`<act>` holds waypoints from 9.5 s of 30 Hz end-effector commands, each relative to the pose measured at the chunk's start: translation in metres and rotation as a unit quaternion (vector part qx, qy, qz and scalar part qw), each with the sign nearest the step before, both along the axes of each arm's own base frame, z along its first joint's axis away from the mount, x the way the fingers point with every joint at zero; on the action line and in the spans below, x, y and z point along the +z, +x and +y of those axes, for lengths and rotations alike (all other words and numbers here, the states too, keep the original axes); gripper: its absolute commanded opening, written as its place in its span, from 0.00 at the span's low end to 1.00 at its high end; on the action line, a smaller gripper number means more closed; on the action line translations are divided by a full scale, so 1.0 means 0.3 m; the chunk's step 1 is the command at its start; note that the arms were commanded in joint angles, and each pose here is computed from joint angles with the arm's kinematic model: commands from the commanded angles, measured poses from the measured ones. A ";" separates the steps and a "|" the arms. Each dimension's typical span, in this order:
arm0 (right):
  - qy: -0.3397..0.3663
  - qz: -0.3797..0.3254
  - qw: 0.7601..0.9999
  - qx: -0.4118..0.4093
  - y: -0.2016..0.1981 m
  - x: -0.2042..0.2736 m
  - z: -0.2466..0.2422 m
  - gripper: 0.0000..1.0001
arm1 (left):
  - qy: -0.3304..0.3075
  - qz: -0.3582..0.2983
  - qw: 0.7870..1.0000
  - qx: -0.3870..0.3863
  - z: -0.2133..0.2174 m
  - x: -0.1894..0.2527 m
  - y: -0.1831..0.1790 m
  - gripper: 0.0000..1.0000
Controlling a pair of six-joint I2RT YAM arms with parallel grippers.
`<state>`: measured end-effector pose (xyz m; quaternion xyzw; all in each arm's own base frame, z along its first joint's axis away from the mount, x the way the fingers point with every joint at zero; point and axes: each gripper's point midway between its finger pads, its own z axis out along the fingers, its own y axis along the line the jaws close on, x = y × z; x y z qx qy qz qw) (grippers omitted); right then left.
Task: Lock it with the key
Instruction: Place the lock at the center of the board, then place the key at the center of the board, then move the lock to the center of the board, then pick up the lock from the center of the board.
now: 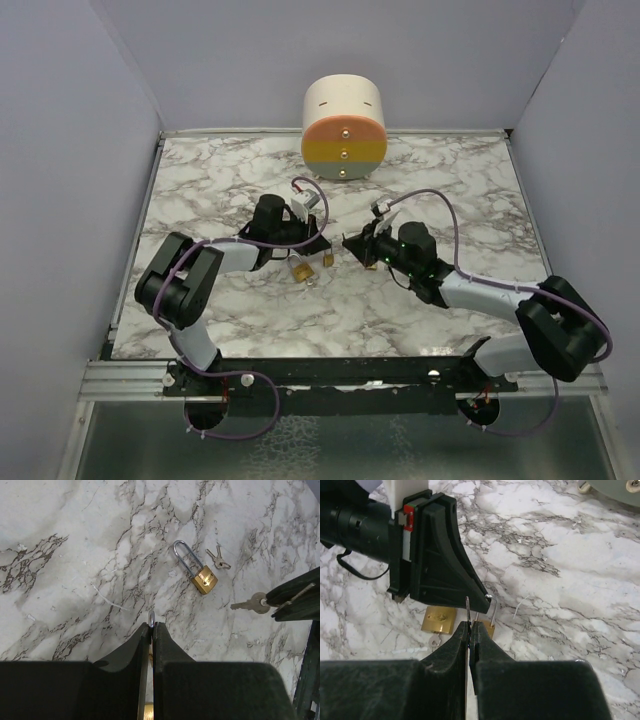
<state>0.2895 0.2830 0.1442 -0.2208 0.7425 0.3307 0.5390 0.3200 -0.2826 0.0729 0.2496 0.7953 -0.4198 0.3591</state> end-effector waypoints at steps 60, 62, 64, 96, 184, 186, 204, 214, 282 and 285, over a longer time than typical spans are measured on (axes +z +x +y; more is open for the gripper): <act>-0.057 0.105 0.992 -0.041 0.130 -0.302 0.093 0.04 | 0.012 -0.028 0.997 0.073 0.074 0.031 0.140 0.44; -0.060 0.106 0.992 -0.044 0.132 -0.307 0.090 0.07 | 0.013 -0.029 0.997 0.073 0.076 0.032 0.137 0.44; -0.062 0.107 0.991 -0.046 0.135 -0.312 0.089 0.12 | 0.014 -0.030 0.997 0.073 0.078 0.035 0.135 0.45; -0.098 -0.013 0.994 0.054 -0.044 -0.114 0.271 0.52 | 0.088 -0.084 0.963 0.239 0.381 0.195 0.119 0.49; -0.163 0.120 0.972 0.120 -0.128 -0.478 0.374 0.30 | 0.035 -0.093 0.938 0.333 0.518 0.259 0.113 0.49; -0.159 0.116 0.973 0.122 -0.124 -0.459 0.381 0.31 | 0.036 -0.091 0.938 0.333 0.518 0.256 0.111 0.49; -0.153 0.119 0.970 0.145 -0.103 -0.453 0.456 0.36 | 0.041 -0.089 0.936 0.337 0.524 0.248 0.113 0.49; -0.177 0.093 0.974 0.104 0.010 -0.433 0.500 0.35 | 0.032 -0.097 0.934 0.342 0.527 0.277 0.109 0.49; -0.233 0.084 0.957 0.152 0.002 -0.532 0.533 0.23 | 0.030 -0.150 0.870 0.469 0.695 0.427 0.088 0.51; -0.240 0.087 0.956 0.145 0.002 -0.545 0.529 0.02 | 0.030 -0.148 0.870 0.469 0.695 0.425 0.088 0.51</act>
